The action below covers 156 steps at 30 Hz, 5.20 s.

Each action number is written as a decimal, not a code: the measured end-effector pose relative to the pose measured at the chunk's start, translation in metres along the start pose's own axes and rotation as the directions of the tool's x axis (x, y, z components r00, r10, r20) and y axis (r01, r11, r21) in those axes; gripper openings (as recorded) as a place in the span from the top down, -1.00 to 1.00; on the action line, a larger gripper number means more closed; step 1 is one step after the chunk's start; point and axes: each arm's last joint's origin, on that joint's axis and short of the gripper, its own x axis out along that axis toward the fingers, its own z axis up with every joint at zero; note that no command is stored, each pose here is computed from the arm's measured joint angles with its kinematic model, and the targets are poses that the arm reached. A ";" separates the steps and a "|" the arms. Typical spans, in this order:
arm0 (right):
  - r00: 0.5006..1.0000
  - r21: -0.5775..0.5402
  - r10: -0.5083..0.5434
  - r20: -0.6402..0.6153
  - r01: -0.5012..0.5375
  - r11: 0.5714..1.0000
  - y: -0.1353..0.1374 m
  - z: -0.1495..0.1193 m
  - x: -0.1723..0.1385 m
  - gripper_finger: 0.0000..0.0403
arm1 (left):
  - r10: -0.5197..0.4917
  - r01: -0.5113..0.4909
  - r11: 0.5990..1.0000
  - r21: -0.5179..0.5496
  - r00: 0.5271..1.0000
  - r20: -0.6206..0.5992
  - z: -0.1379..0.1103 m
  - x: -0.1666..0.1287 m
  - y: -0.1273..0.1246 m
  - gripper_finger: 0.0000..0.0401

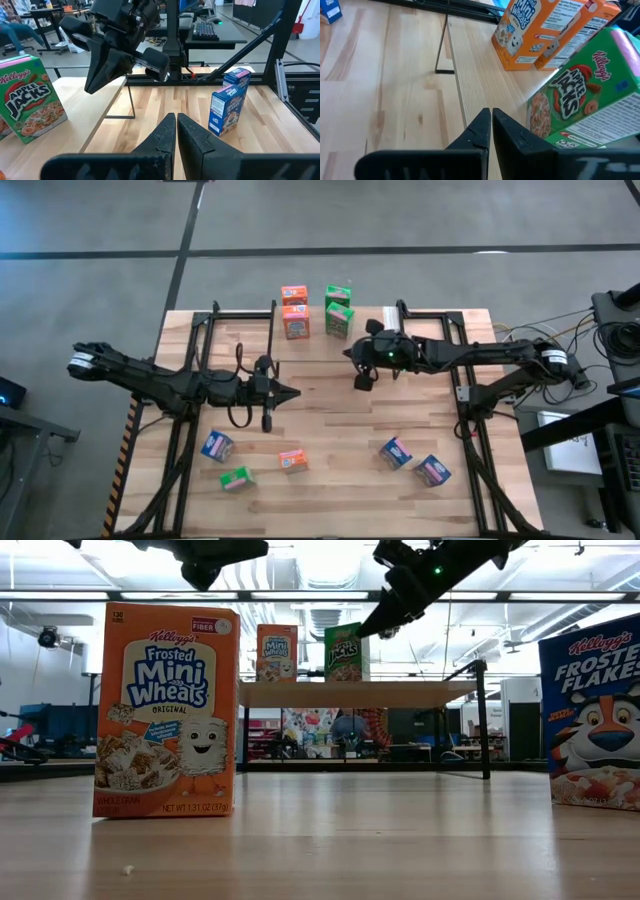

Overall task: Stack cereal on shelf
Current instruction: Put the right green cereal box aligned with the other green cereal box on the shelf

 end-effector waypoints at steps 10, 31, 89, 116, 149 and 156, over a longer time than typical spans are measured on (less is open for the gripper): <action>1.000 -0.008 -0.011 -0.016 0.011 1.000 0.000 -0.002 0.001 0.96 | 0.000 0.000 1.000 0.000 1.000 0.002 0.000 0.000 0.000 1.00; 0.984 0.077 -0.141 -0.111 0.150 0.986 -0.074 -0.022 0.002 0.96 | 0.001 -0.001 1.000 0.016 1.000 0.021 0.002 0.000 0.000 1.00; 0.986 0.186 -0.047 -0.161 0.077 0.980 -0.099 0.044 0.021 -0.31 | 0.003 -0.005 0.989 0.149 1.000 0.016 0.005 -0.006 0.002 1.00; 0.991 -0.131 0.021 -0.133 -0.039 0.991 -0.100 0.044 0.020 0.06 | -0.003 0.000 0.990 0.140 1.000 0.016 0.005 -0.006 0.002 1.00; 0.991 -0.014 0.065 -0.114 -0.067 0.998 -0.093 0.074 -0.029 -0.04 | -0.134 0.130 0.982 0.138 0.991 0.019 0.006 -0.008 -0.002 1.00; 0.957 0.012 0.192 -0.215 -0.194 0.981 -0.064 0.052 -0.012 0.37 | -0.134 0.130 0.979 0.157 0.991 0.016 0.005 -0.008 -0.002 1.00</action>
